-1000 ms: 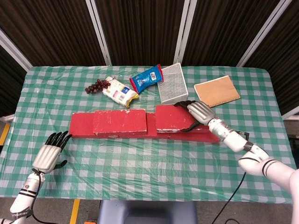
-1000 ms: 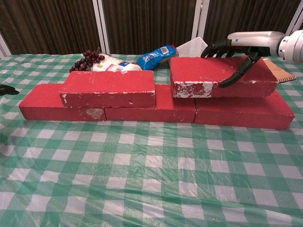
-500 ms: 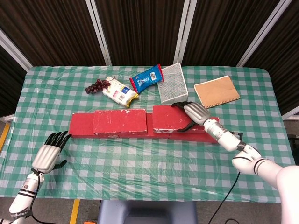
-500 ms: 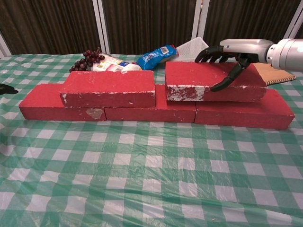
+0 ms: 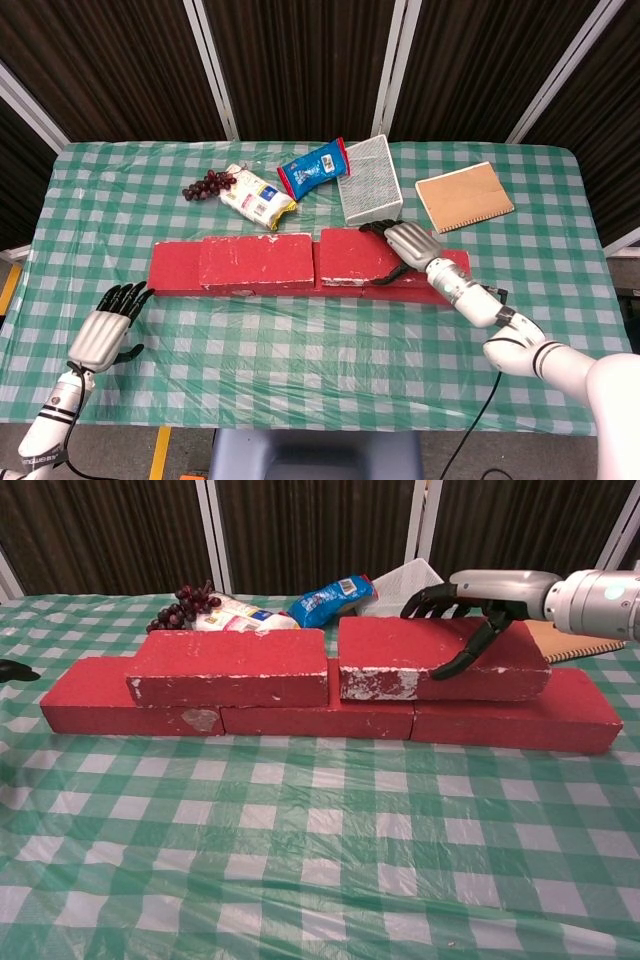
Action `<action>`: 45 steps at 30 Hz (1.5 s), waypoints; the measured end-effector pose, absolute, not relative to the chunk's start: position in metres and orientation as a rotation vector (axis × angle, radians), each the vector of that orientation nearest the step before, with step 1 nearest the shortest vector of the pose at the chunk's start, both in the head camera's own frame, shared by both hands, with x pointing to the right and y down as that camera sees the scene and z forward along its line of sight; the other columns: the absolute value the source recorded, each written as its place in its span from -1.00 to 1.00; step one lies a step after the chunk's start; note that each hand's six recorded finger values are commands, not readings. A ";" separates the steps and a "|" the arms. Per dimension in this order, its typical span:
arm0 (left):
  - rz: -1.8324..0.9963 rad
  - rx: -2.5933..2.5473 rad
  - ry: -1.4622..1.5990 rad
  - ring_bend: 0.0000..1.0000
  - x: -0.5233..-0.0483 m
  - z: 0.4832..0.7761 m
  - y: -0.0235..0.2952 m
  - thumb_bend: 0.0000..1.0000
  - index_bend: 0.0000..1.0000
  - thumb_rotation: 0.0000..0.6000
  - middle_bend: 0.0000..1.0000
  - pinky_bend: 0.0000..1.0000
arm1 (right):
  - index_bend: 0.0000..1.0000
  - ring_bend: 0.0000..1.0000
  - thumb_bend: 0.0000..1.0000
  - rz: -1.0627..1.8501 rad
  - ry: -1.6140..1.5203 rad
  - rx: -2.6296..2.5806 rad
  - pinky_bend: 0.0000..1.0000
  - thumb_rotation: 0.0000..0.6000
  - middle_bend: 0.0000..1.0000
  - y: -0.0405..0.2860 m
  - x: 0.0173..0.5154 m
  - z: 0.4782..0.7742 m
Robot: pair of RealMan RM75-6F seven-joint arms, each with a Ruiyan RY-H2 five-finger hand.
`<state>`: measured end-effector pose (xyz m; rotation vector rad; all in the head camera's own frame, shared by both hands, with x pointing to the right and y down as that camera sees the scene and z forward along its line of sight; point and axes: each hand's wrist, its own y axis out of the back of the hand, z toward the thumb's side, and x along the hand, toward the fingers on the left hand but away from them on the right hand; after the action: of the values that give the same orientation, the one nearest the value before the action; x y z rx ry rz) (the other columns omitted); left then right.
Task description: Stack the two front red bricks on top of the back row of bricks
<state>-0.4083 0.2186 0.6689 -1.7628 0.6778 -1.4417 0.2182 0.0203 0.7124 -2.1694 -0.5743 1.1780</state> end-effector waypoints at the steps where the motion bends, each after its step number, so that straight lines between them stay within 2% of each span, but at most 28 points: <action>1: -1.441 -1.764 0.678 -1.00 -0.408 0.669 0.219 -0.51 -1.00 1.00 -1.00 -0.85 | -0.19 -0.44 -0.64 1.179 -0.573 -2.169 -0.03 1.00 -0.18 0.021 0.218 0.712; 19: -1.437 -1.781 0.670 -1.00 -0.407 0.669 0.220 -0.51 -1.00 1.00 -1.00 -0.85 | -0.32 -0.53 -0.64 1.206 -0.565 -2.169 -0.03 1.00 -0.22 0.029 0.210 0.715; 32: -1.423 -1.783 0.673 -1.00 -0.406 0.668 0.220 -0.51 -1.00 1.00 -1.00 -0.85 | -0.75 -0.80 -0.65 1.242 -0.551 -2.168 -0.22 1.00 -0.59 0.031 0.209 0.718; 45: -1.422 -1.789 0.676 -1.00 -0.406 0.669 0.219 -0.51 -1.00 1.00 -1.00 -0.85 | -0.93 -0.87 -0.72 1.254 -0.543 -2.176 -0.29 1.00 -0.67 0.031 0.208 0.717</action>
<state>-0.4060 0.2194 0.6685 -1.7887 0.6758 -1.4221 0.2081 0.0314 0.7168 -2.1759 -0.5435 1.2544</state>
